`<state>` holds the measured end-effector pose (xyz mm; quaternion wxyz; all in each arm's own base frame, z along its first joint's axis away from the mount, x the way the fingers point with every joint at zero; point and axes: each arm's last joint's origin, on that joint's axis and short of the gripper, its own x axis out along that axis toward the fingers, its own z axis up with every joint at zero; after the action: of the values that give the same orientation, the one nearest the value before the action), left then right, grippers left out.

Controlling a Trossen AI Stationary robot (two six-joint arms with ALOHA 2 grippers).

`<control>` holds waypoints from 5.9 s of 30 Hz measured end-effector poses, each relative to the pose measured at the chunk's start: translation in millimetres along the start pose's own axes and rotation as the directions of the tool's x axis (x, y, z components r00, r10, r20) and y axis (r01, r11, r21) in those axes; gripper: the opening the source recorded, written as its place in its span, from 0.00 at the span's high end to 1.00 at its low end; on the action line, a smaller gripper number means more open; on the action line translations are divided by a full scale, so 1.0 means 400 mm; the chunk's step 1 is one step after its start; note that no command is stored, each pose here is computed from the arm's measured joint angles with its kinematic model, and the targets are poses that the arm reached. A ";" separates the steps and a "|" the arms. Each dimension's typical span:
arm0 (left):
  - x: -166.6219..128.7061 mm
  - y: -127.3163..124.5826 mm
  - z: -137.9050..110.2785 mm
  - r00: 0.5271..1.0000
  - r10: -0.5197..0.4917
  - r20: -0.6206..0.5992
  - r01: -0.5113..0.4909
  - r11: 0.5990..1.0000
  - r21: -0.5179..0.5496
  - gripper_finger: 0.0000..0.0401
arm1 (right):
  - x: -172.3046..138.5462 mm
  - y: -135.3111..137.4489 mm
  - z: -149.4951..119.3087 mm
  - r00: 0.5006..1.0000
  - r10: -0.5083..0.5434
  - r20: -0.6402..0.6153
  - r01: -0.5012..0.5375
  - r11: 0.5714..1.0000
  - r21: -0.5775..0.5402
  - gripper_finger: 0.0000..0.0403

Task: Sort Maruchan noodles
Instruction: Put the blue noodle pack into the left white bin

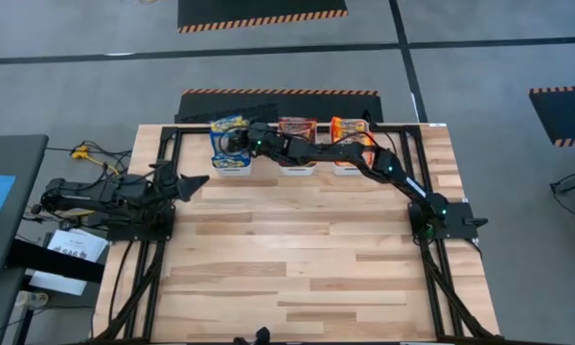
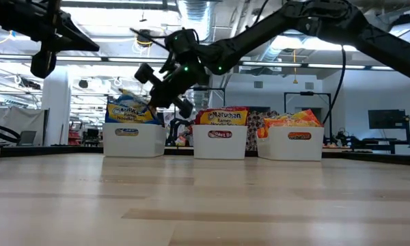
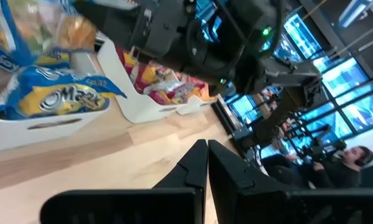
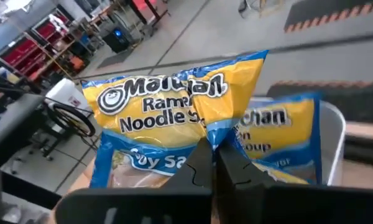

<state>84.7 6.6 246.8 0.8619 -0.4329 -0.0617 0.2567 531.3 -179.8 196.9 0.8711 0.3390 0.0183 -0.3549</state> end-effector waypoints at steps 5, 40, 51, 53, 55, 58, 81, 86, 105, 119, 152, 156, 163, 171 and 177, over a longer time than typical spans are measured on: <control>0.000 -0.001 -0.001 1.000 -0.012 -0.018 0.012 1.000 0.000 1.00 | -0.005 0.008 -0.006 1.000 -0.001 -0.002 0.001 0.999 -0.051 0.98; 0.000 -0.003 -0.003 0.998 -0.033 -0.049 0.033 0.999 -0.005 1.00 | -0.035 -0.015 -0.012 0.950 -0.049 -0.308 0.012 0.993 -0.121 0.54; 0.000 -0.002 -0.002 0.999 -0.019 -0.028 0.019 1.000 0.008 1.00 | -0.055 -0.024 0.083 0.913 0.077 -0.401 -0.102 0.994 -0.043 0.52; 0.000 -0.001 -0.001 1.000 -0.010 -0.014 0.010 1.000 0.008 1.00 | -0.054 -0.021 0.109 0.924 0.115 -0.365 -0.136 0.990 -0.033 0.53; 0.000 0.000 0.001 1.000 0.006 0.010 -0.006 1.000 0.008 1.00 | -0.048 -0.022 0.138 0.934 0.168 -0.316 -0.192 0.980 -0.045 0.53; 0.000 0.003 0.005 0.997 0.044 0.068 -0.045 0.999 0.004 1.00 | -0.037 -0.023 0.186 0.918 0.289 -0.273 -0.312 0.949 -0.046 0.53; -0.007 -0.061 0.126 0.818 0.017 0.575 -0.177 0.958 0.224 1.00 | -0.075 -0.155 0.616 0.905 0.425 0.018 -0.393 0.851 -0.349 0.53; 0.002 -0.118 0.190 0.789 -0.020 0.614 -0.267 0.889 0.372 1.00 | -0.086 -0.177 0.652 0.884 0.467 0.009 -0.433 0.827 -0.359 0.53; 0.249 -0.158 0.383 0.830 0.403 0.385 -0.553 0.508 0.661 0.98 | -0.329 -0.117 0.828 0.871 0.490 0.024 -0.425 0.778 -0.463 0.53; 0.442 0.038 0.500 0.732 0.673 -0.109 -0.510 0.646 0.568 1.00 | -0.398 -0.081 0.798 0.903 0.408 -0.134 -0.426 0.814 -0.394 0.53; 0.607 0.254 0.429 0.564 0.648 -0.511 -0.470 0.761 0.447 1.00 | -0.396 -0.046 0.764 0.891 0.416 -0.182 -0.453 0.783 -0.427 0.53; 0.611 0.236 0.401 0.544 0.606 -0.580 -0.418 0.795 0.439 1.00 | -0.396 -0.046 0.764 0.891 0.416 -0.182 -0.453 0.783 -0.427 0.53; 0.620 0.202 0.353 0.496 0.570 -0.655 -0.314 0.821 0.476 1.00 | -0.396 -0.048 0.766 0.892 0.415 -0.180 -0.450 0.779 -0.436 0.53; 0.590 0.157 0.355 0.494 0.559 -0.666 -0.275 0.827 0.490 1.00 | -0.394 -0.051 0.767 0.915 0.374 -0.149 -0.398 0.782 -0.481 0.53; 0.549 0.133 0.350 0.424 0.558 -0.714 -0.264 0.830 0.492 1.00 | -0.394 -0.051 0.768 0.916 0.373 -0.147 -0.396 0.782 -0.482 0.53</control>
<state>206.7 241.9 266.5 0.7474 -0.3637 0.5061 0.2299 336.3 -280.2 464.4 0.9820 0.1050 0.0597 -0.1454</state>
